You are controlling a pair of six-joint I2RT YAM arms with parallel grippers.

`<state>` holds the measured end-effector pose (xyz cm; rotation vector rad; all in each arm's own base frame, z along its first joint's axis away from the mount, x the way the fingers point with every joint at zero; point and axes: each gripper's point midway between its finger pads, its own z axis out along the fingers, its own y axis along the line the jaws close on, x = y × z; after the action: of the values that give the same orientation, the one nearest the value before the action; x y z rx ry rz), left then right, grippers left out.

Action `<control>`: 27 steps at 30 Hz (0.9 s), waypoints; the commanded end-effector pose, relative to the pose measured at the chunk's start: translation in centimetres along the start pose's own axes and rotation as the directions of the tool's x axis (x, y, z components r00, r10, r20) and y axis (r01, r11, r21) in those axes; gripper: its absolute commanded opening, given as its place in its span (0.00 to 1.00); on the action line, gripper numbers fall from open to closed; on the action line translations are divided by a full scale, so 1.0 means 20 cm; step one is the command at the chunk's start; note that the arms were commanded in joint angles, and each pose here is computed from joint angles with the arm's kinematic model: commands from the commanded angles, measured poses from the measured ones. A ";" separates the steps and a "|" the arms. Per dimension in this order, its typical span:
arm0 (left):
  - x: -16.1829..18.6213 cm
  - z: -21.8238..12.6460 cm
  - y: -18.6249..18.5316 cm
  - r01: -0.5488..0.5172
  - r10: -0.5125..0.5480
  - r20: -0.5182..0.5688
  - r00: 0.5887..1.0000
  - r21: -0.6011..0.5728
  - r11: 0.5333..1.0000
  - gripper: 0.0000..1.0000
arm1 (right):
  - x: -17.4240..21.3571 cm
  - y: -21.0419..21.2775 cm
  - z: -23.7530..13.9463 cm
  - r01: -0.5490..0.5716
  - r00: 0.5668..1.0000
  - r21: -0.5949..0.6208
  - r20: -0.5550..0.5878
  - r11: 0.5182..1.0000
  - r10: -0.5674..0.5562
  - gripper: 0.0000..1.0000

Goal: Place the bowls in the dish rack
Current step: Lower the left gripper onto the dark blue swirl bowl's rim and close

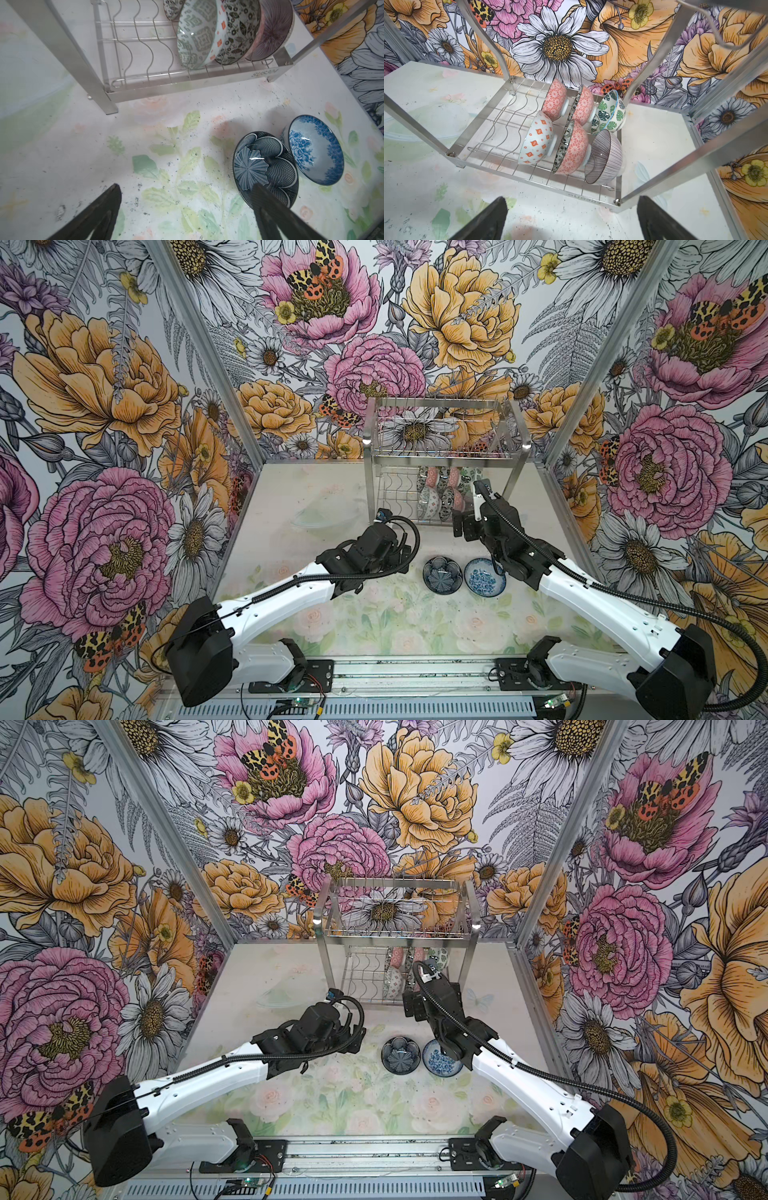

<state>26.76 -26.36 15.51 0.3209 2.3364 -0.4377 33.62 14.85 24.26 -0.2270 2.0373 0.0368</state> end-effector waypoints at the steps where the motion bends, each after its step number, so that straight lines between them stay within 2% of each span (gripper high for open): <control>1: -0.04 0.04 -0.17 0.042 -0.042 -0.003 0.999 0.102 0.994 0.99 | 0.02 -0.01 -0.01 -0.030 0.999 -0.008 -0.017 1.000 0.030 0.99; 11: 0.13 0.27 -0.38 0.009 0.012 -0.132 0.991 0.158 0.987 0.99 | 0.03 -0.05 0.00 -0.040 0.999 0.000 -0.025 0.999 0.040 0.99; 16: 0.17 0.33 -0.41 0.006 0.023 -0.164 0.986 0.170 0.985 0.94 | 0.04 -0.07 0.00 -0.045 0.999 0.004 -0.027 0.999 0.045 0.99; 19: 0.19 0.35 -0.42 0.003 0.029 -0.181 0.983 0.174 0.985 0.88 | 0.05 -0.08 0.00 -0.047 0.998 0.005 -0.028 0.999 0.047 0.99; 24: 0.23 0.40 -0.42 0.004 0.031 -0.206 0.978 0.170 0.985 0.67 | 0.05 -0.09 0.01 -0.051 0.998 0.003 -0.033 0.999 0.051 0.99; 27: 0.26 0.44 -0.41 0.009 0.027 -0.222 0.975 0.163 0.987 0.57 | 0.05 -0.09 0.01 -0.050 0.998 0.004 -0.031 0.999 0.050 0.98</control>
<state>25.44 -35.72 7.35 0.4755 2.5356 -0.5681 33.89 13.17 22.97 -0.1906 2.0886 0.0395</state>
